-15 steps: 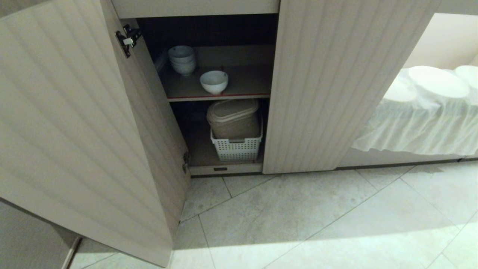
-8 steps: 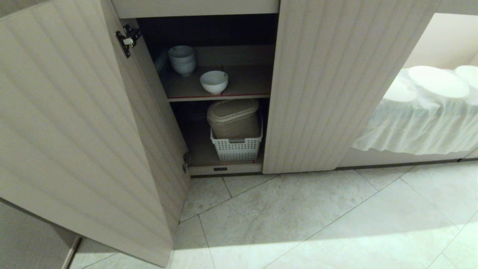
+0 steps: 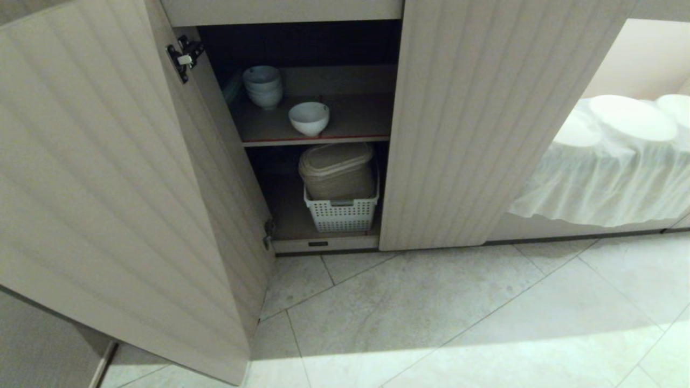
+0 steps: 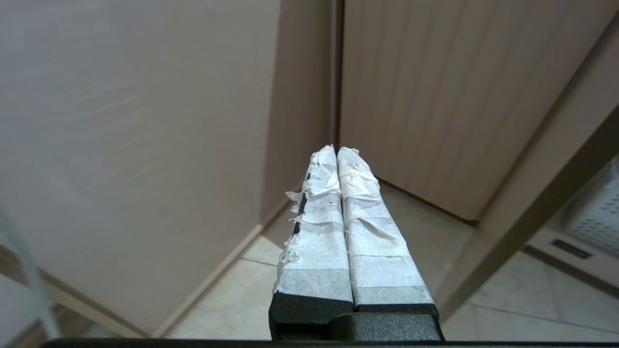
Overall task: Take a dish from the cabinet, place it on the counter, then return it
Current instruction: Close the cabinet door
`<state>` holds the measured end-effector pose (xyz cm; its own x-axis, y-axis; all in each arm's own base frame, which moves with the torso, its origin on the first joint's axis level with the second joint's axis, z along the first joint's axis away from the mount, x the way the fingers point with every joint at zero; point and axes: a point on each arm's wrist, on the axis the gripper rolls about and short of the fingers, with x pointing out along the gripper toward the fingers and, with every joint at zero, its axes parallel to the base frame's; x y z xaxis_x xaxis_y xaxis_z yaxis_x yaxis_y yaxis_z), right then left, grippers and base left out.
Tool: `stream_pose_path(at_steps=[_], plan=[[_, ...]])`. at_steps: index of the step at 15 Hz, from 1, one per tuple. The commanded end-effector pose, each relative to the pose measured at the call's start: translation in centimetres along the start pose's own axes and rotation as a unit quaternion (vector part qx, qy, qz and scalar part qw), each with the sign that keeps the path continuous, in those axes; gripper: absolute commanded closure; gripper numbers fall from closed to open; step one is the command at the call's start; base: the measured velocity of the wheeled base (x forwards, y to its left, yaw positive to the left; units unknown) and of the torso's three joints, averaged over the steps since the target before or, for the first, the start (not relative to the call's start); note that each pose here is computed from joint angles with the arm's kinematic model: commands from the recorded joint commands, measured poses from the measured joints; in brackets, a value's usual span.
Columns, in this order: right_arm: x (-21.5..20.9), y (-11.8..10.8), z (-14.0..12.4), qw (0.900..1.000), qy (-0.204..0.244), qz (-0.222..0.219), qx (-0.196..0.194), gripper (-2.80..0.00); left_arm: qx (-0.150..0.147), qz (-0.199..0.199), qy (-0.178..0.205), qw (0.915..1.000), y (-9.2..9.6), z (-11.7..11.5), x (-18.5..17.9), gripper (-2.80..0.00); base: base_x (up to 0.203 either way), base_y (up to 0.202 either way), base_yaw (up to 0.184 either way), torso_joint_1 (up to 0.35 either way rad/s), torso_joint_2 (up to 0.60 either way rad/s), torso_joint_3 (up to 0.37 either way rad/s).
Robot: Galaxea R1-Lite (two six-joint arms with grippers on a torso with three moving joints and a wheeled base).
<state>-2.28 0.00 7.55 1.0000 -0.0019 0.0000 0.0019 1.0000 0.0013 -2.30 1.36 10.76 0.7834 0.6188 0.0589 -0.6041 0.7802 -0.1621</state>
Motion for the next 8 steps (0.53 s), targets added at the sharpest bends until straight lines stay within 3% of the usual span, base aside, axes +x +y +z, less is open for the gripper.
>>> stream_pose_path(at_steps=[1,8], plan=[[0.00,0.00,0.00,1.000,0.000,0.000,0.000,0.00,-0.003,-0.004,0.005,1.0000,-0.13,0.04,0.11,0.00,0.000,0.000,0.000,0.000,0.00,0.000],[0.00,0.00,0.00,1.000,0.000,0.000,0.000,0.00,-0.035,0.010,0.032,0.9988,-0.78,0.60,0.82,0.00,0.000,0.000,0.000,0.000,0.00,0.000]])
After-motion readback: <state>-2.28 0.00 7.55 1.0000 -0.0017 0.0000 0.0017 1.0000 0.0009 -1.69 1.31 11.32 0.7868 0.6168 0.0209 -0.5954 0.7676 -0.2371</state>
